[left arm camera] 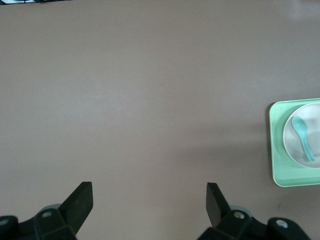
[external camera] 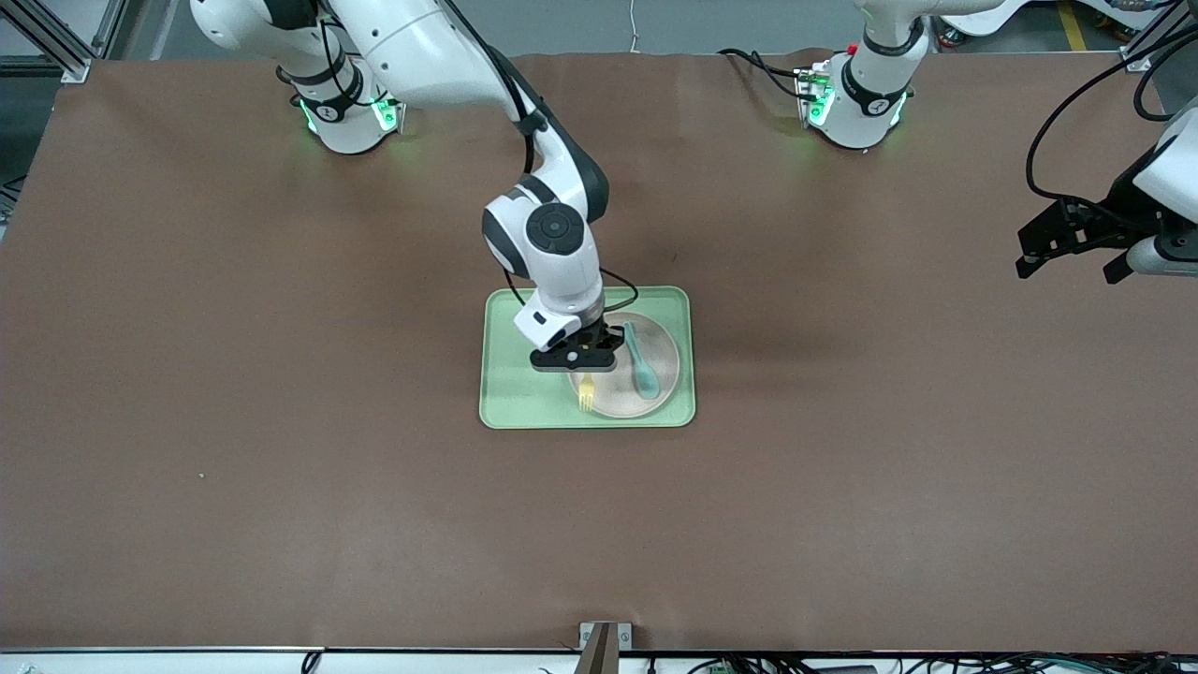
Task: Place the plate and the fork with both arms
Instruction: 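Lower the fork onto the tray beside the plate, open the right gripper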
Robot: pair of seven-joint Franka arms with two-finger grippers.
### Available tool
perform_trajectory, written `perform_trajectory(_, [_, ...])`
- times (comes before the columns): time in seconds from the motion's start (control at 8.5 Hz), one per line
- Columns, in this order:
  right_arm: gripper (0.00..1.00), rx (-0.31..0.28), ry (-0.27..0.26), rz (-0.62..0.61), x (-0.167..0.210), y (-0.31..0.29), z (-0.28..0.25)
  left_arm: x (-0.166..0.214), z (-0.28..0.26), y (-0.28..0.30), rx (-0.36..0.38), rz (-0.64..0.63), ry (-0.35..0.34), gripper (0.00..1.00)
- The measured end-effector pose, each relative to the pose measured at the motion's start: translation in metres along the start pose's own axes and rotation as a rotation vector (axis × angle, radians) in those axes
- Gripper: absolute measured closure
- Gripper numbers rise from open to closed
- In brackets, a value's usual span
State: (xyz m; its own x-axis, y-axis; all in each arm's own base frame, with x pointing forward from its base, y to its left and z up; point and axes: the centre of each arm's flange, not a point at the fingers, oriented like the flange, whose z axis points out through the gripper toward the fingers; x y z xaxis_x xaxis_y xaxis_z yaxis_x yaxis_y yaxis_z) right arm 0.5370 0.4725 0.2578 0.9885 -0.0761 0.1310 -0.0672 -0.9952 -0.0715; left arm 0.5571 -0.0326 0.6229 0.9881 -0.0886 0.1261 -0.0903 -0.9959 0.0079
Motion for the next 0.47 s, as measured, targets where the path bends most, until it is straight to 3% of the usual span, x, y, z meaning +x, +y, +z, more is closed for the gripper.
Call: perform_trajectory(0.47, [0.82, -0.068, -0.055, 0.043, 0.036, 0.086, 0.029, 0.000, 0.000, -0.001, 0.000, 0.000, 0.000, 0.00])
